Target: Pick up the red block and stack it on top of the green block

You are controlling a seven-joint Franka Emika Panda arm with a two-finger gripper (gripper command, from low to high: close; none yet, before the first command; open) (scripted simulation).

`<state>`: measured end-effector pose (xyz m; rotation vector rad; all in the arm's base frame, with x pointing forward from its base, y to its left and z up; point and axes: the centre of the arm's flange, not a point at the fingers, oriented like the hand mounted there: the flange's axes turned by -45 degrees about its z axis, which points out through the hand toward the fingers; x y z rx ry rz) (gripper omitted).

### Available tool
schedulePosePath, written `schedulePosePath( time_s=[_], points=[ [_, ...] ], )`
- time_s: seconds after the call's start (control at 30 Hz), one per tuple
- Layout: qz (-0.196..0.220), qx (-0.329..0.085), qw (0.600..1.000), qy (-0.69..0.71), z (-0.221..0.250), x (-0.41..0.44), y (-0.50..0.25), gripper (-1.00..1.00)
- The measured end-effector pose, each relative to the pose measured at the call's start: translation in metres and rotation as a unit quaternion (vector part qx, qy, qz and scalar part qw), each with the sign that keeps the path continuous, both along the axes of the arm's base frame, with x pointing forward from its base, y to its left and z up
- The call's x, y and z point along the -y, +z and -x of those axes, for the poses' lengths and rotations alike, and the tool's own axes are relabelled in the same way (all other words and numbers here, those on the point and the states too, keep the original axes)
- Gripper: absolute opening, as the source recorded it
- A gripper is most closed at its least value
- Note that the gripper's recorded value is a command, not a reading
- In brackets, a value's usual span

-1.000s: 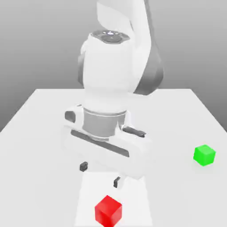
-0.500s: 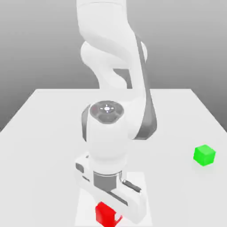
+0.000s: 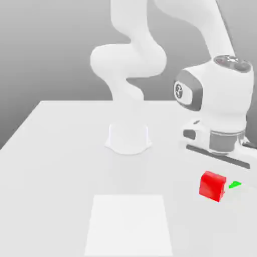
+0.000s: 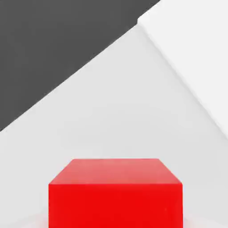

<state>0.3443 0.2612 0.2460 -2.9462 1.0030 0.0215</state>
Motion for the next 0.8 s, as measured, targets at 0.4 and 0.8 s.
schedulePosePath(
  time_s=[0.4, 0.8],
  points=[
    [0.024, 0.008, 0.999, -0.039, 0.114, -0.068, -0.018, -1.00],
    [0.016, 0.003, 0.999, -0.035, 0.120, -0.067, -0.065, 1.00]
  ],
)
